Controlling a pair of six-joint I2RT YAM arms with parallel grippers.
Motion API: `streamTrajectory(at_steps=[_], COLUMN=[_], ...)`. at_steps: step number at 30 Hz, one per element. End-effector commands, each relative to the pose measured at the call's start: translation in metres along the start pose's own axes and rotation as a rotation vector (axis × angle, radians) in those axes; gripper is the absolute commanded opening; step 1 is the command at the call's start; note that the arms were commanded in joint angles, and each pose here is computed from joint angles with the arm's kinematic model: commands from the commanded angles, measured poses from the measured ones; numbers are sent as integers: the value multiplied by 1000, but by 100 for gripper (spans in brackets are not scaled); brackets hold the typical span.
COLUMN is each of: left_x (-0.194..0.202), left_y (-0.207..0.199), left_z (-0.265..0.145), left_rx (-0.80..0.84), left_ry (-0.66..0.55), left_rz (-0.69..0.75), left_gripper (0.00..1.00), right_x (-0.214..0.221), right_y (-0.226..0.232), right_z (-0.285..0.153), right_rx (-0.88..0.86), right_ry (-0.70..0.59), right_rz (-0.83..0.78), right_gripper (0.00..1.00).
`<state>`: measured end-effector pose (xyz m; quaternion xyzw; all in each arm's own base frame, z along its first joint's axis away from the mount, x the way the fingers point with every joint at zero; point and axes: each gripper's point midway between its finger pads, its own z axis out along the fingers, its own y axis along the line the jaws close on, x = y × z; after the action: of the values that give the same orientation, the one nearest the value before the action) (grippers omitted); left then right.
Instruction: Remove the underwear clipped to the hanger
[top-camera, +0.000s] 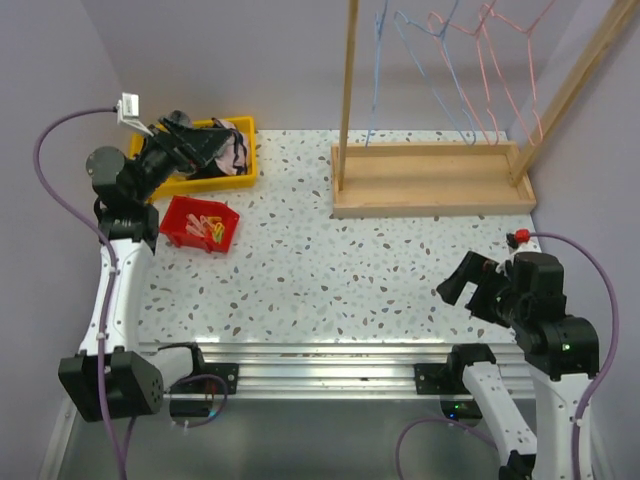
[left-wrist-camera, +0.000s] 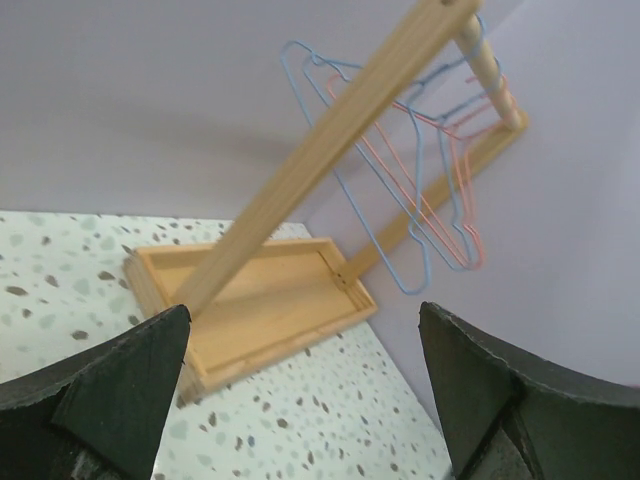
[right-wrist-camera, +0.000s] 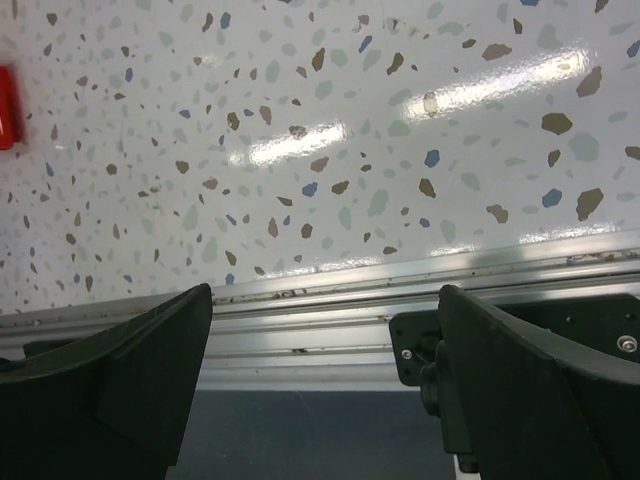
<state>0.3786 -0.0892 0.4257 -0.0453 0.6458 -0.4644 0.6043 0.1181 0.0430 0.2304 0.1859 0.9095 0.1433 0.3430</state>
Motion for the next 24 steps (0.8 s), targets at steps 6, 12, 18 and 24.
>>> streamTrajectory(at_steps=[6,12,18,24], left_x=[55,63,72,87], left_y=[-69,-126,-168,-187], left_z=[-53,-77,-104,-125], left_rx=[196,316,420,481], left_ry=[146,164,192,240], left_rz=[-129,-130,-79,-9], left_gripper=[100,100,100,100], right_x=[-28,-47,-46,-50], right_y=[29,63,86,97], right_z=[-47,-113,-160,-185], right_rx=[-115,-293,-446,-505], right_ry=[-104,-273,-354,-405], right_rz=[-69,-115,-155,-191], right_gripper=[99,99,99,99])
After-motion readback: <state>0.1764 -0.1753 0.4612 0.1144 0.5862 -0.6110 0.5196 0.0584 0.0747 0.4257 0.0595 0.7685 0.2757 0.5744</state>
